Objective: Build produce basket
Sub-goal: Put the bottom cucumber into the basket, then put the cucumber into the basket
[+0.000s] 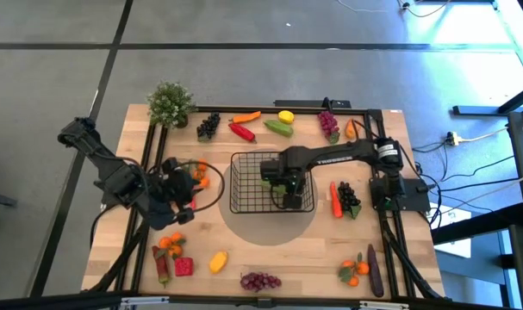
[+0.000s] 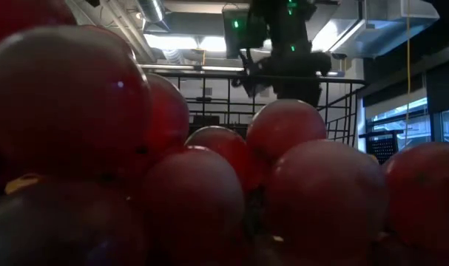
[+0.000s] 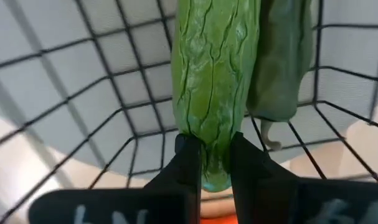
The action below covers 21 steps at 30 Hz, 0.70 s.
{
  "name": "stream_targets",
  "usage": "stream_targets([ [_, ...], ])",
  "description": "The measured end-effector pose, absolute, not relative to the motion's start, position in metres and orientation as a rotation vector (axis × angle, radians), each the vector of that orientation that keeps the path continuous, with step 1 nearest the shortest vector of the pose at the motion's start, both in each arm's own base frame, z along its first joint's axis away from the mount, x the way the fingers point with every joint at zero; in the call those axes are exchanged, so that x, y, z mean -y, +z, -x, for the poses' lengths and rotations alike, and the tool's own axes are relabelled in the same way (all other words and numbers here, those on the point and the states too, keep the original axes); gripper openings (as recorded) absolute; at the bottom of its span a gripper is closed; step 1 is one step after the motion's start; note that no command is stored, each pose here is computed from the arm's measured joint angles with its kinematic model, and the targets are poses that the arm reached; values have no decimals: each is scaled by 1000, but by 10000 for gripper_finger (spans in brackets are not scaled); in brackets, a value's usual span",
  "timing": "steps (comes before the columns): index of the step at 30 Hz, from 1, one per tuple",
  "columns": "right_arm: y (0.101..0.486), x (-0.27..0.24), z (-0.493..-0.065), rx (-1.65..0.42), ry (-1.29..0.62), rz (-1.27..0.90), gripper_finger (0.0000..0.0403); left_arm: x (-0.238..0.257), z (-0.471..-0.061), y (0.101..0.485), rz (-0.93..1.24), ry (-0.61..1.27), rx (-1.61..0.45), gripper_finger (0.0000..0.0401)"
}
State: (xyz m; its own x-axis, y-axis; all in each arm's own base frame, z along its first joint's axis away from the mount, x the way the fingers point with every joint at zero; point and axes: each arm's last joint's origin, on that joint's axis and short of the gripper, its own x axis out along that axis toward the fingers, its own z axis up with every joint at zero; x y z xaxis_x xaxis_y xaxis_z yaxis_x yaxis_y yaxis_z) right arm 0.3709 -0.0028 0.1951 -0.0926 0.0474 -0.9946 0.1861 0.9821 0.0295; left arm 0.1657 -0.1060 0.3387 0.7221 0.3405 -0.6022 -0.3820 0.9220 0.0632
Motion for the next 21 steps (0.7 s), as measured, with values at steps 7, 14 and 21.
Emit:
stream_targets([
  [7,179,13,-370,-1628,-103,-172,53,102,-168,338,89,401,-674,81],
  [14,178,15,-371,-1616,-123,-192,111,100,-170,338,105,403,-689,81],
  [21,178,15,-370,-1619,-122,-191,185,100,-170,338,106,400,-691,81],
])
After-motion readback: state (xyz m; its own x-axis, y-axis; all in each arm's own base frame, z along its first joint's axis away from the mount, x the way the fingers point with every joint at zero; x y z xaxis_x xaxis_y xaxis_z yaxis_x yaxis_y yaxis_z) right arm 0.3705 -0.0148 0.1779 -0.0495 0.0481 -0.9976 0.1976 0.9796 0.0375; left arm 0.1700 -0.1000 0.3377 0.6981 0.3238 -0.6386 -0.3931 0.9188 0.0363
